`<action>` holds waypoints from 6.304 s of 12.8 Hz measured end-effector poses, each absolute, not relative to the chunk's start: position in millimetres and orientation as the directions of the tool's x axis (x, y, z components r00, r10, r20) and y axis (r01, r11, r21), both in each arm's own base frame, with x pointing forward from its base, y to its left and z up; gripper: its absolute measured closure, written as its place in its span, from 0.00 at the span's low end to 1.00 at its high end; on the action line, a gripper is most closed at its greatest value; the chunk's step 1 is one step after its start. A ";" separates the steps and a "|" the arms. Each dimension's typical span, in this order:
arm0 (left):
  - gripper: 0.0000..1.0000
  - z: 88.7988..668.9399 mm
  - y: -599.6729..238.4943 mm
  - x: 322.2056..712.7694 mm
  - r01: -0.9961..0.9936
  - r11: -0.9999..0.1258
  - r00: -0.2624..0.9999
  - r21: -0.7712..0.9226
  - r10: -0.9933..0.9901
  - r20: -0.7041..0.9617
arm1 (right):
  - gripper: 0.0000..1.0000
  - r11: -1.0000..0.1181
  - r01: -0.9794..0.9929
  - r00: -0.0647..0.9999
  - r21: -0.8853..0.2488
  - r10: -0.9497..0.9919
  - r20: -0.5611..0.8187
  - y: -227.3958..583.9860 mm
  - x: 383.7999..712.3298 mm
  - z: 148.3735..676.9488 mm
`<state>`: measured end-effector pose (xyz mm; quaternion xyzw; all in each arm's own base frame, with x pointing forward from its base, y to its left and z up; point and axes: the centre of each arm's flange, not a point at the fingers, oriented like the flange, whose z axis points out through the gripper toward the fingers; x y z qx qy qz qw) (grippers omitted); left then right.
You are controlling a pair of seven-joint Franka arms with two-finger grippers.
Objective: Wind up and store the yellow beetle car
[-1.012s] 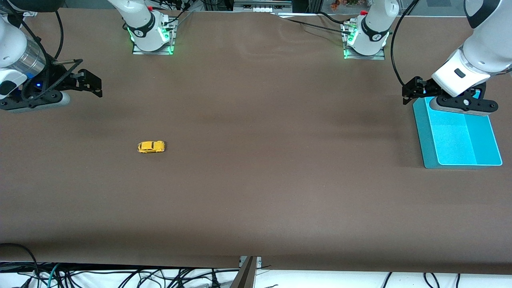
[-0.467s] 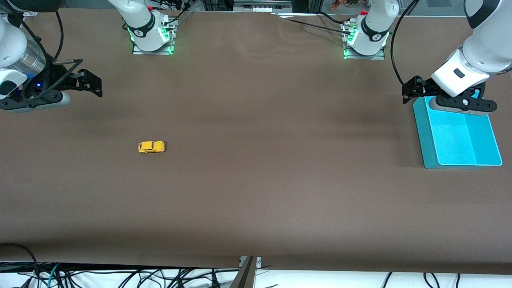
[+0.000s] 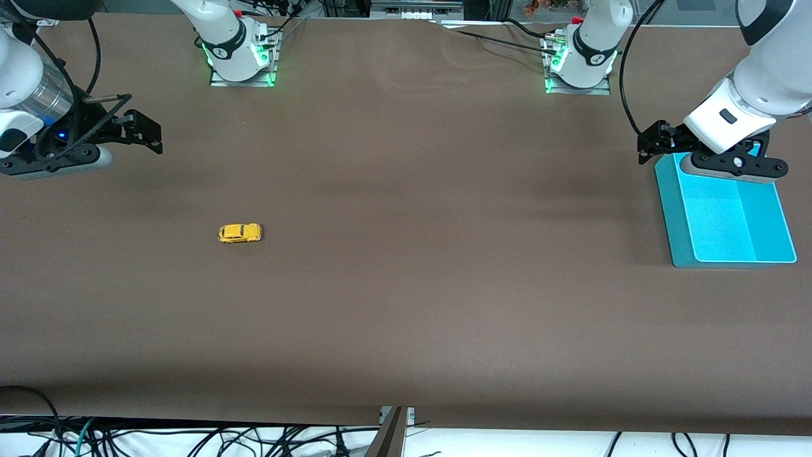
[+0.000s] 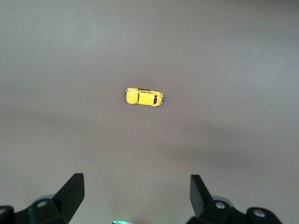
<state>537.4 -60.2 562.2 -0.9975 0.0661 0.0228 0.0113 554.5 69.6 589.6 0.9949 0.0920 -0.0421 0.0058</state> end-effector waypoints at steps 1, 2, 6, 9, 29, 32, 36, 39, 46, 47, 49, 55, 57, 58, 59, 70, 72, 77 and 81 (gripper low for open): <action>0.00 562.2 -60.2 537.4 -0.132 -0.991 0.990 -0.020 -0.131 -0.047 | 0.00 -0.983 0.184 0.979 0.004 0.183 -0.085 69.6 554.7 589.3; 0.00 562.2 -60.0 537.4 -0.132 -0.991 0.990 -0.020 -0.131 -0.047 | 0.00 -0.983 0.184 0.979 0.004 0.183 -0.086 69.6 554.8 589.0; 0.00 562.1 -59.0 537.4 -0.130 -0.991 0.990 -0.020 -0.129 -0.048 | 0.00 -0.983 0.184 0.979 0.003 0.183 -0.088 69.6 555.2 588.0; 0.00 562.1 -59.0 537.4 -0.130 -0.991 0.990 -0.020 -0.129 -0.048 | 0.00 -0.983 0.184 0.979 0.003 0.183 -0.090 69.6 555.4 587.2; 0.00 564.0 -61.2 552.6 -0.134 -0.991 0.989 -0.013 -0.132 -0.069 | 0.00 -0.751 0.651 0.741 -0.109 0.660 -0.124 95.8 587.8 440.7; 0.00 564.2 -61.2 552.5 -0.134 -0.991 0.989 -0.012 -0.132 -0.070 | 0.00 -0.551 0.827 0.547 -0.114 0.835 -0.064 95.1 579.8 379.8; 0.00 564.2 -61.2 552.3 -0.134 -0.991 0.989 -0.012 -0.132 -0.072 | 0.00 -0.318 0.940 0.318 -0.121 0.948 -0.020 93.4 565.8 316.8; 0.00 564.2 -61.1 552.4 -0.134 -0.991 0.989 -0.012 -0.132 -0.072 | 0.00 -0.180 0.981 0.182 -0.076 0.983 0.020 93.1 561.1 287.7; 0.00 564.3 -61.2 552.5 -0.134 -0.991 0.989 -0.012 -0.132 -0.073 | 0.01 -0.044 0.999 0.046 -0.033 0.997 0.060 63.5 564.5 227.8; 0.00 564.3 -61.1 552.5 -0.134 -0.991 0.989 -0.012 -0.132 -0.073 | 0.02 -0.040 0.999 0.042 -0.035 0.997 0.061 63.3 564.3 225.5; 0.00 563.9 -61.0 552.7 -0.133 -0.991 0.989 -0.012 -0.132 -0.073 | 0.06 -0.029 0.999 0.031 -0.030 0.997 0.064 64.3 564.7 221.1; 0.00 563.2 -60.3 552.4 -0.132 -0.991 0.988 -0.012 -0.131 -0.078 | 0.41 -0.018 1.000 0.019 -0.013 0.997 0.076 63.2 565.9 199.6; 0.00 563.0 -60.0 552.2 -0.132 -0.991 0.988 -0.012 -0.130 -0.081 | 0.59 -0.008 1.000 0.009 -0.009 0.997 0.076 63.2 566.6 201.9; 0.00 563.0 -59.8 552.2 -0.131 -0.991 0.988 -0.012 -0.130 -0.081 | 0.59 0.006 1.000 -0.006 -0.007 0.997 0.076 63.2 566.7 201.6; 0.00 563.0 -59.8 552.2 -0.131 -0.991 0.988 -0.012 -0.130 -0.081 | 0.59 0.026 1.000 -0.026 -0.005 0.997 0.076 63.2 566.7 201.1; 0.00 562.8 -59.2 552.3 -0.130 -0.991 0.988 -0.012 -0.129 -0.081 | 0.59 0.048 0.999 -0.050 0.024 0.996 0.071 23.9 572.0 201.1; 0.00 562.8 -59.1 552.4 -0.130 -0.991 0.988 -0.012 -0.129 -0.081 | 0.59 0.054 0.998 -0.056 0.031 0.996 0.063 4.7 573.1 201.0; 0.00 562.5 -58.6 552.1 -0.129 -0.992 0.988 -0.012 -0.128 -0.084 | 0.59 0.072 0.996 -0.075 0.053 0.995 0.058 -70.4 577.8 201.2; 0.00 562.4 -58.4 552.1 -0.129 -0.992 0.988 -0.012 -0.128 -0.085 | 0.59 0.050 0.997 -0.054 0.061 0.997 0.056 -107.5 575.9 201.1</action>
